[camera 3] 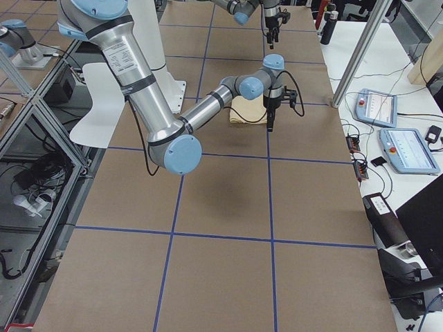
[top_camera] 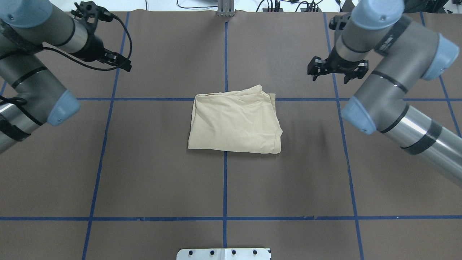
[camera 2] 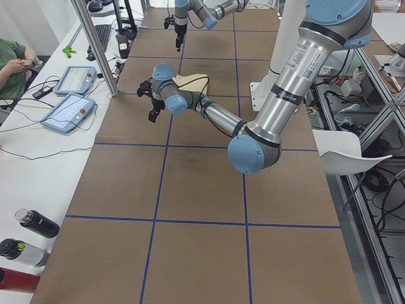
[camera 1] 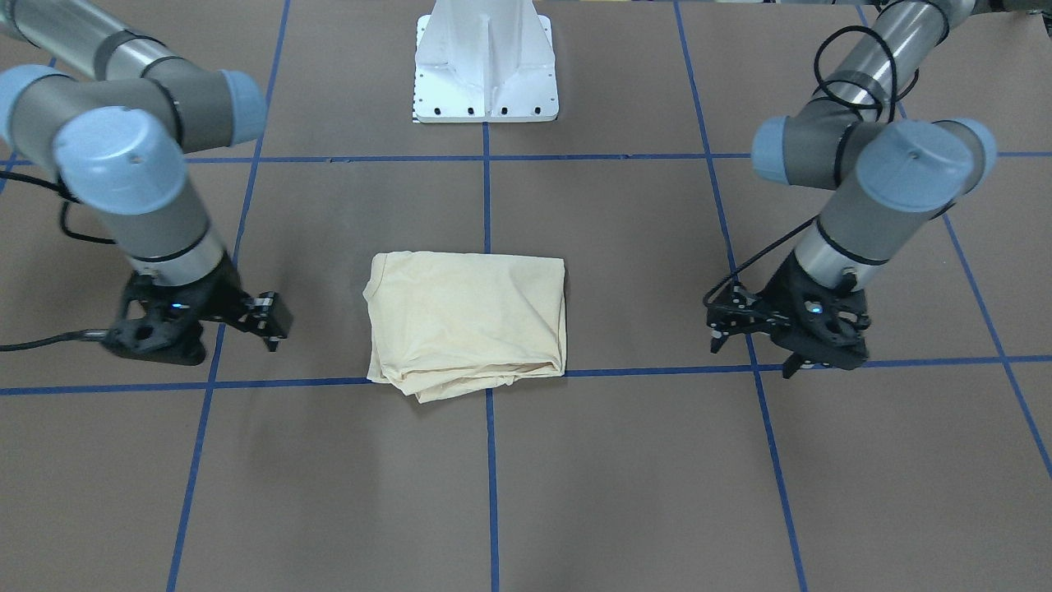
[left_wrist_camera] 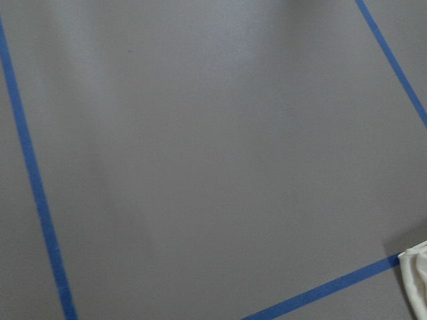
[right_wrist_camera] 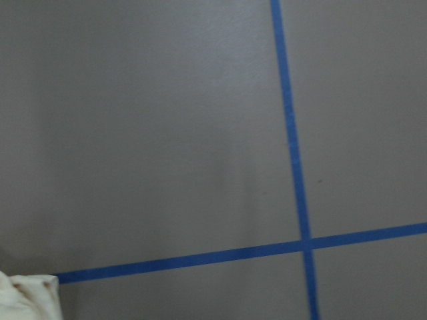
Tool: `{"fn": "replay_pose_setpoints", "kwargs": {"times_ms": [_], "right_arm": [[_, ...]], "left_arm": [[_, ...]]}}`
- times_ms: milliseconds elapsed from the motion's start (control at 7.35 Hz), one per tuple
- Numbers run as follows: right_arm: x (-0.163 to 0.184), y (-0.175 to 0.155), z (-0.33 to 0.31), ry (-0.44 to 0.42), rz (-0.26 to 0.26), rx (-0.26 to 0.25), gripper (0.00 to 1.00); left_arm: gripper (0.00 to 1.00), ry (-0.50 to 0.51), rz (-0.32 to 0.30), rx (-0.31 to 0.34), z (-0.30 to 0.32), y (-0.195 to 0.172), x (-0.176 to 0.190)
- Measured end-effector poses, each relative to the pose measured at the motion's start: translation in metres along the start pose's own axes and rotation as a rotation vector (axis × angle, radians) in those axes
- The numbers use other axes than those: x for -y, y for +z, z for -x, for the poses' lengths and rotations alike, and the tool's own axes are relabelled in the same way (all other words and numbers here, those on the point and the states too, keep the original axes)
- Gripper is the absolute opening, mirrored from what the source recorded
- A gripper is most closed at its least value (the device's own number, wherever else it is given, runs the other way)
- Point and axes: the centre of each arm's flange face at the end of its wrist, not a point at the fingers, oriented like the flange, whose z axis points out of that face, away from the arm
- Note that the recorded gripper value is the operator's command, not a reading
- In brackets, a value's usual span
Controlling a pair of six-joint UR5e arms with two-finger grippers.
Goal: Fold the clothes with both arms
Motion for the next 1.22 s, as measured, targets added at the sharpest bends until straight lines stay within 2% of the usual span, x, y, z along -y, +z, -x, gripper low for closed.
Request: {"fn": "replay_pose_setpoints", "kwargs": {"times_ms": [272, 544, 816, 952, 1224], "right_arm": [[0.024, -0.006, -0.133, -0.098, 0.036, -0.019, 1.00], [0.020, -0.014, -0.258, -0.177, 0.076, -0.001, 1.00], [-0.003, -0.020, -0.360, -0.217, 0.094, 0.010, 1.00], [-0.018, -0.021, -0.397, -0.219, 0.101, 0.009, 1.00], [-0.054, -0.017, -0.458, -0.220, 0.121, 0.005, 1.00]], "left_arm": [[1.00, 0.065, -0.007, 0.091, 0.100, -0.036, -0.031], [1.00, 0.030, 0.006, 0.134, 0.184, -0.073, -0.078], [1.00, -0.071, 0.031, 0.167, 0.253, -0.101, -0.133], [1.00, -0.077, 0.028, 0.185, 0.284, -0.123, -0.156], [1.00, 0.006, 0.064, 0.182, 0.333, -0.150, -0.216]]}}
